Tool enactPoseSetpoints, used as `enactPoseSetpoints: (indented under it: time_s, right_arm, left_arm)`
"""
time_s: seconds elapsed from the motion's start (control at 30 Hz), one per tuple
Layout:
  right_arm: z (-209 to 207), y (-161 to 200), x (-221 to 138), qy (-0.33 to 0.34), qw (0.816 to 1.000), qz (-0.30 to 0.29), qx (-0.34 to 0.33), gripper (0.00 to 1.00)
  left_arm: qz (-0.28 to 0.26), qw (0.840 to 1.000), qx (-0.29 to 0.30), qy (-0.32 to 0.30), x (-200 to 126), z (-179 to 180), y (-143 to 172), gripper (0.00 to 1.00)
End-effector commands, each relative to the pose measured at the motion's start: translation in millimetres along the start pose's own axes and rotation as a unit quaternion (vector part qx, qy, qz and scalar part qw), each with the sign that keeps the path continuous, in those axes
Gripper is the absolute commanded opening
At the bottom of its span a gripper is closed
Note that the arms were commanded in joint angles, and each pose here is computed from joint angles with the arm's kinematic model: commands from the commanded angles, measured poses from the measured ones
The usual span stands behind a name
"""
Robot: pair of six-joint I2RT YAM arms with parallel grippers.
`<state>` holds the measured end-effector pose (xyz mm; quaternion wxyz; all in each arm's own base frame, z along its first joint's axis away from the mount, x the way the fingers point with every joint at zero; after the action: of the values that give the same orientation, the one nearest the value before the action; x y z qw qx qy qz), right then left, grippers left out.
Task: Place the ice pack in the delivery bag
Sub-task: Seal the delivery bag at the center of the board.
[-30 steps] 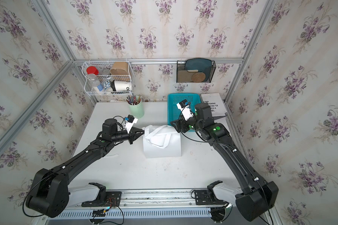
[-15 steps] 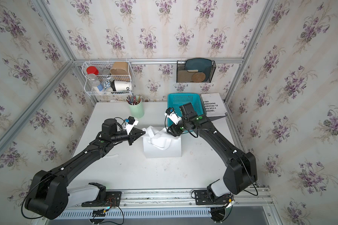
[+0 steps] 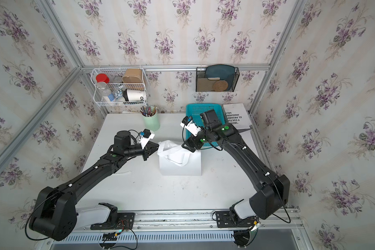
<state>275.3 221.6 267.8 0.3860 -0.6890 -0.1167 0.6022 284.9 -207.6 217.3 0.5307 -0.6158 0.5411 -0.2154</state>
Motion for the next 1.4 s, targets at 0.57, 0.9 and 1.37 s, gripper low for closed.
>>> enactPoseSetpoints:
  time_s: [0.57, 0.9, 1.37]
  right_arm:
    - [-41, 12, 26, 0.089, 0.994, 0.058, -0.040, 0.63]
    - [-23, 35, 38, 0.028, 0.990, 0.117, -0.072, 0.73]
    - [-18, 43, 19, 0.047, 0.982, 0.135, -0.123, 0.00]
  left_arm:
    - [0.015, 1.000, 0.021, 0.004, 1, 1, 8, 0.00]
    - [-0.006, 1.000, 0.009, -0.006, 2, 4, 2, 0.00]
    - [-0.006, 1.000, 0.000, -0.021, -21, -14, -6, 0.69]
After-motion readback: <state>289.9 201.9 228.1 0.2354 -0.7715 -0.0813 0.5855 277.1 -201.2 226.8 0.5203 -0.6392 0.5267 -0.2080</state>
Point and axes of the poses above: each gripper's point midway between its finger pads, its own x axis out along the fingers, its own z axis along the line the jaws close on, y = z × x, the point moved 3 cm from there along -x, back along the fingers, and after that the axes turned 11 degrees about -x, right-handed, at the moved point
